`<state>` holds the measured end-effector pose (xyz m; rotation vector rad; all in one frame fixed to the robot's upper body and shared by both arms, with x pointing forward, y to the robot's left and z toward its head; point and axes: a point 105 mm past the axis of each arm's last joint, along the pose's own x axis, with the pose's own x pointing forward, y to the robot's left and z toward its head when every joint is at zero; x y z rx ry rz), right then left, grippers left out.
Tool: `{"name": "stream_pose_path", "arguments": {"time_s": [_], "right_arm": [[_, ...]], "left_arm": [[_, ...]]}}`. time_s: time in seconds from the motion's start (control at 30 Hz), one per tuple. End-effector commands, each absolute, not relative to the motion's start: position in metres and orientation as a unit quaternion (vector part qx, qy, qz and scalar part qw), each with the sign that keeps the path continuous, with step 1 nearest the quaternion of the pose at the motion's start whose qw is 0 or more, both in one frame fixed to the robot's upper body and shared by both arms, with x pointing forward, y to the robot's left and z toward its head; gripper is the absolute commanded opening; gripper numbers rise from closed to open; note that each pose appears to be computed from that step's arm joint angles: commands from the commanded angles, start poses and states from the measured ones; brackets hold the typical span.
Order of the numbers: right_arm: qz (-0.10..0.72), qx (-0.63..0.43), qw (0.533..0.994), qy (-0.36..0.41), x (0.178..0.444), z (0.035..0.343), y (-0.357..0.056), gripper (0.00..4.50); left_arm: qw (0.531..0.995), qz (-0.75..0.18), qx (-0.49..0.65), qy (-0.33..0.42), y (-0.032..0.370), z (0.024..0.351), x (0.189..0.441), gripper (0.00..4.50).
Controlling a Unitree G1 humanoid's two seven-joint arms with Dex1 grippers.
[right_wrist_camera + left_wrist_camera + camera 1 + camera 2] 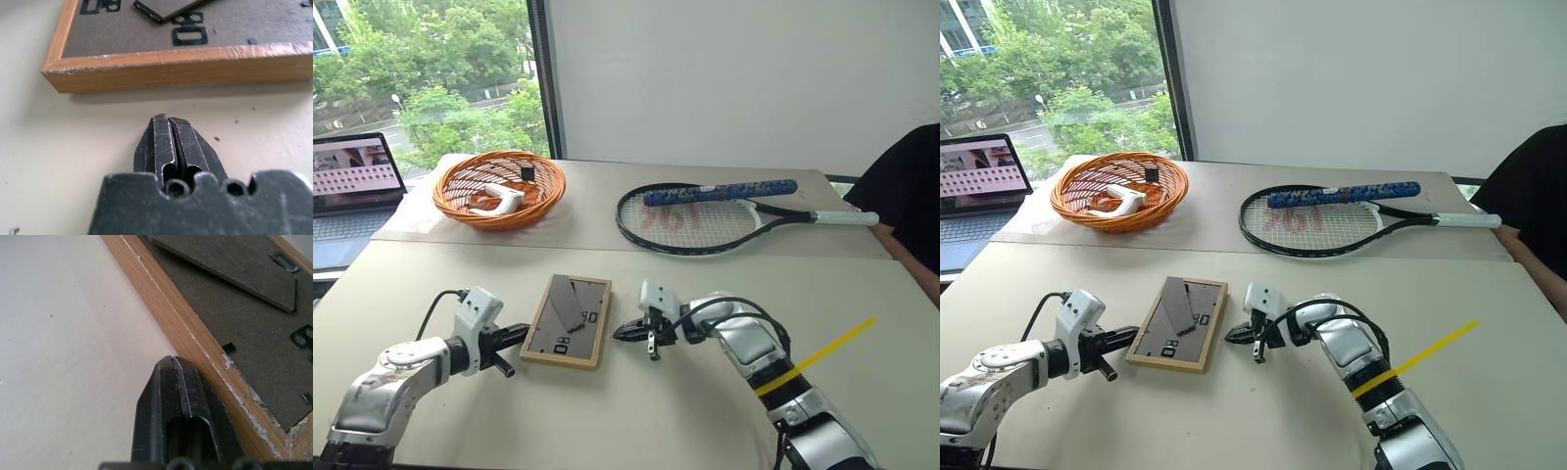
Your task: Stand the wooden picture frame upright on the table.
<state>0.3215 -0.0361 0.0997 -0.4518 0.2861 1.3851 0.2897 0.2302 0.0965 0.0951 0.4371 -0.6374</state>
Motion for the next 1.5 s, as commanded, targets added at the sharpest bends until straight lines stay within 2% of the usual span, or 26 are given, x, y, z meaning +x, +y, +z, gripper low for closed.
{"name": "stream_pose_path", "arguments": {"time_s": [0.03, 0.07, 0.1, 0.17, 0.2, 0.3, 0.4, 0.57, 0.73, 0.83, 1.03, 1.27, 1.37, 1.5], "right_arm": [[0.625, -0.209, 0.747, 0.082, 0.323, 0.133, -0.054, 0.07], [0.622, -0.214, 0.749, 0.074, 0.324, 0.137, -0.058, 0.07], [0.621, -0.221, 0.749, 0.069, 0.324, 0.139, -0.062, 0.07], [0.622, -0.239, 0.743, 0.062, 0.322, 0.140, -0.065, 0.00], [0.624, -0.243, 0.740, 0.058, 0.321, 0.141, -0.065, 0.00], [0.634, -0.243, 0.733, 0.046, 0.317, 0.140, -0.058, 0.00], [0.641, -0.245, 0.726, 0.045, 0.314, 0.133, -0.052, 0.00], [0.658, -0.228, 0.716, 0.049, 0.309, 0.127, -0.040, 0.00], [0.668, -0.208, 0.713, 0.048, 0.308, 0.120, -0.026, 0.00], [0.677, -0.202, 0.706, 0.048, 0.306, 0.114, -0.014, 0.00], [0.682, -0.205, 0.700, 0.054, 0.305, 0.103, -0.008, 0.00], [0.669, -0.209, 0.711, 0.062, 0.310, 0.096, -0.012, 0.00], [0.664, -0.214, 0.713, 0.064, 0.312, 0.096, -0.015, 0.00], [0.661, -0.218, 0.715, 0.061, 0.313, 0.099, -0.020, 0.00]], "left_arm": [[0.955, -0.230, -0.038, 0.184, 0.264, 0.122, 0.305, 0.00], [0.953, -0.219, -0.059, 0.199, 0.267, 0.124, 0.305, 0.00], [0.947, -0.202, -0.050, 0.245, 0.271, 0.117, 0.302, 0.00], [0.912, -0.207, -0.085, 0.344, 0.270, 0.102, 0.287, 0.52], [0.896, -0.238, -0.135, 0.349, 0.262, 0.107, 0.282, 0.60], [0.844, -0.295, -0.244, 0.375, 0.246, 0.124, 0.270, 1.70], [0.801, -0.331, -0.302, 0.396, 0.236, 0.129, 0.260, 2.73], [0.774, -0.337, -0.324, 0.427, 0.236, 0.120, 0.246, 4.48], [0.756, -0.343, -0.324, 0.454, 0.221, 0.101, 0.241, 4.48], [0.743, -0.366, -0.332, 0.451, 0.200, 0.097, 0.250, 4.48], [0.719, -0.411, -0.344, 0.442, 0.171, 0.101, 0.258, 4.48], [0.703, -0.428, -0.360, 0.439, 0.162, 0.104, 0.257, 4.48], [0.713, -0.412, -0.364, 0.435, 0.167, 0.104, 0.260, 3.77], [0.722, -0.403, -0.373, 0.421, 0.172, 0.108, 0.266, 2.36]]}}
